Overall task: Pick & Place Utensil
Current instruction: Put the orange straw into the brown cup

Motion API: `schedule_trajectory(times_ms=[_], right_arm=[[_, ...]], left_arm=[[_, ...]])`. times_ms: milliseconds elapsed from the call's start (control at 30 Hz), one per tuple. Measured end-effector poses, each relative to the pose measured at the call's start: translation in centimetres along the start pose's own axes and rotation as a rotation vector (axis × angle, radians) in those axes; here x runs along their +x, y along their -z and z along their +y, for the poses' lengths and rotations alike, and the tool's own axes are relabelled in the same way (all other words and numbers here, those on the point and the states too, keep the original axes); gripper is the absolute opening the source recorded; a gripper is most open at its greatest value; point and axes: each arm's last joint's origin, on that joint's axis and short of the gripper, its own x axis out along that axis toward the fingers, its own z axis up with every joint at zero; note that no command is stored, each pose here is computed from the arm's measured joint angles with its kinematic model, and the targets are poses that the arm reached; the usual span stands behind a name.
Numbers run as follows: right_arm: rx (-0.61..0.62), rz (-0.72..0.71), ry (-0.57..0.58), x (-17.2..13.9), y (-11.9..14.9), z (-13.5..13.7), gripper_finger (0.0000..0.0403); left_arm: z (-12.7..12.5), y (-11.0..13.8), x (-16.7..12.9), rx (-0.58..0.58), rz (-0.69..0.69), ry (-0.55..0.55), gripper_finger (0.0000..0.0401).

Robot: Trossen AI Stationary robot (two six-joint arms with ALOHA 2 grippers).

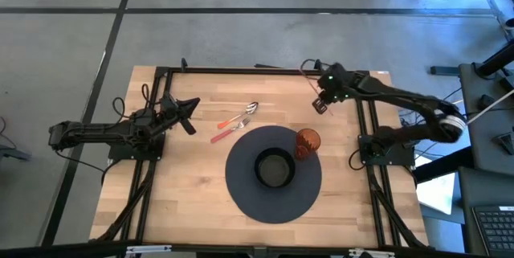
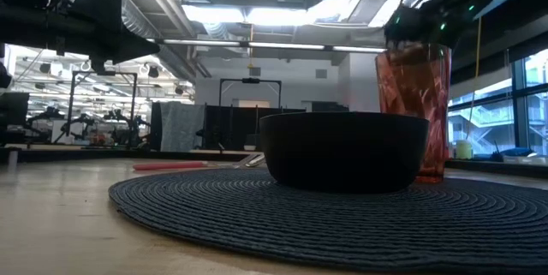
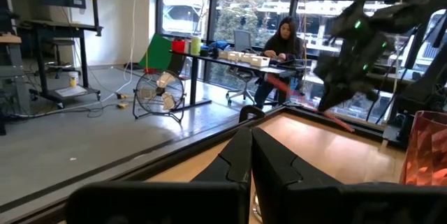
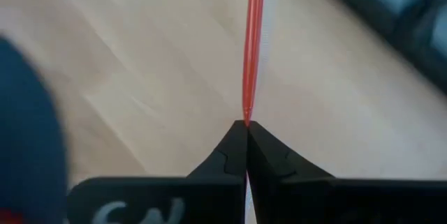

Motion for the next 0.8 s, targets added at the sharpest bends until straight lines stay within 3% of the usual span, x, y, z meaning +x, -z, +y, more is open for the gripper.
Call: schedule_trajectory(times_ms=[333, 567, 800], right_arm=[[-0.133, -0.56, -0.352, -7.6, -1.0, 2.7, 0.0001], [-0.183, -0.789, -0.461, -9.7, 0.7, 4.0, 0.0001], [-0.231, -0.895, -0.574, -10.1, 2.8, 5.3, 0.0]], left_arm=[[0.0, 0.0, 0.0, 0.007, -0.001, 0.0, 0.0004], [0.0, 0.0, 0.0, 0.007, 0.0, 0.0, 0.0004], [0.0, 0.0, 0.0, 0.008, -0.001, 0.0, 0.0004]])
